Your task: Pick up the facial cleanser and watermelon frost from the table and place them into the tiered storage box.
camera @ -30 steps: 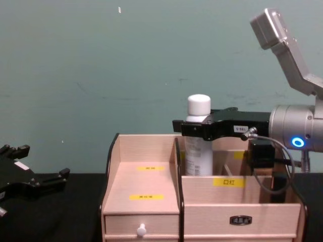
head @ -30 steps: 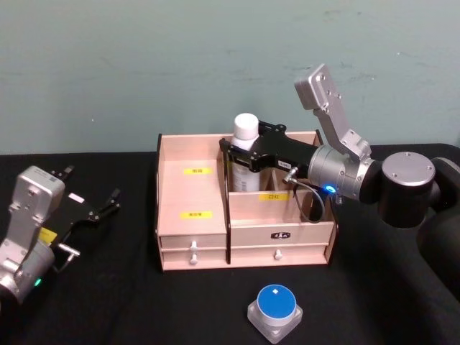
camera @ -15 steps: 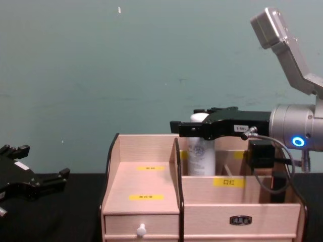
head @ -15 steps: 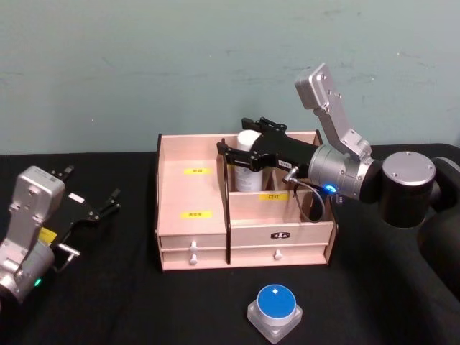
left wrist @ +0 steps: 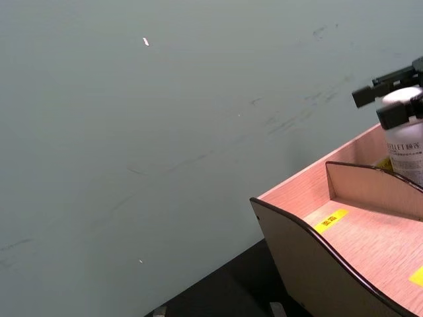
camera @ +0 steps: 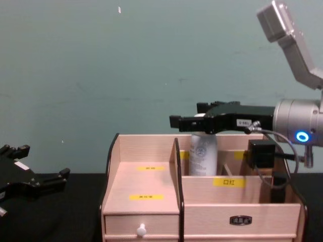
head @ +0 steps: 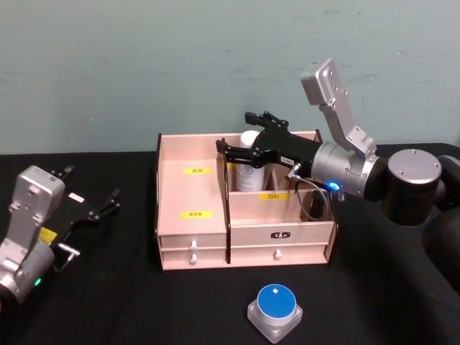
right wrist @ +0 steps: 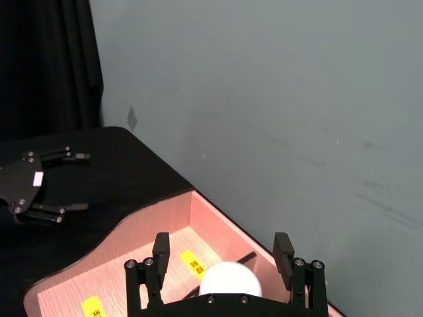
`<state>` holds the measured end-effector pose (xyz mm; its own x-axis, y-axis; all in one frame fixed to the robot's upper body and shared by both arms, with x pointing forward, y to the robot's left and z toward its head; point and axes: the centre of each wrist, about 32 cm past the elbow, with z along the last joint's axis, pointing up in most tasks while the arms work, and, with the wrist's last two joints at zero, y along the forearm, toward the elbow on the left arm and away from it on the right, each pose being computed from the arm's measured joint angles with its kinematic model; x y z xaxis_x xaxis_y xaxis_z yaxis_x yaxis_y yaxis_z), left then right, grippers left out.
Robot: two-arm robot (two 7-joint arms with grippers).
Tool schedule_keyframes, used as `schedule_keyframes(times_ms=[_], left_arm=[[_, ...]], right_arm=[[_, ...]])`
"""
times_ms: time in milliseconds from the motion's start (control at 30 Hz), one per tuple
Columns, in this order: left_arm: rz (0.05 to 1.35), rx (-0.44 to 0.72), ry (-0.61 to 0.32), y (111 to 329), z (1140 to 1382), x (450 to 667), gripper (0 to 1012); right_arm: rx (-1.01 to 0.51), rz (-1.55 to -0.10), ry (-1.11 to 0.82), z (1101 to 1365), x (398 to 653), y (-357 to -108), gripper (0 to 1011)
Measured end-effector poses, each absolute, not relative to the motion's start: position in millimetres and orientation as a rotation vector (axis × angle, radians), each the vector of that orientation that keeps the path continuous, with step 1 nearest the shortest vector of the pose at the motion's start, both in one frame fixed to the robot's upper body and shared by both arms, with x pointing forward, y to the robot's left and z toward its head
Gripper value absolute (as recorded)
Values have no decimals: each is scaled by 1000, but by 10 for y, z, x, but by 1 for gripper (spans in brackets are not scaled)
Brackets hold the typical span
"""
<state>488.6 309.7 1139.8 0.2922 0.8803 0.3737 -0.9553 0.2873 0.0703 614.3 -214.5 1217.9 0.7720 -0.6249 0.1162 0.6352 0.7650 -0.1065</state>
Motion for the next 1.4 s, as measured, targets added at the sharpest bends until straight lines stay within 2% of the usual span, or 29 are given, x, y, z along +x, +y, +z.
schedule_keyframes(times_ms=[333,467,767,1000,1067,1400], left_arm=[[1248,305,-285,3097,11398,4886,1010],[1248,305,-285,3097,11398,4886,1010],[1248,305,-285,3097,11398,4886,1010],[1248,304,-285,3096,11397,4886,1010],[1248,304,-285,3096,11398,4886,1010],[1248,304,-285,3097,11398,4886,1010]], right_arm=[[-115,-669,-138,12443,6031,-2203,1000],[-104,-661,-175,12580,5936,-2255,1000],[-89,-635,-213,12705,5703,-2375,1000],[-81,-614,-203,12660,5442,-2473,1000],[-85,-611,-186,12606,5309,-2535,1000],[-93,-586,-127,12426,4962,-2673,1000]])
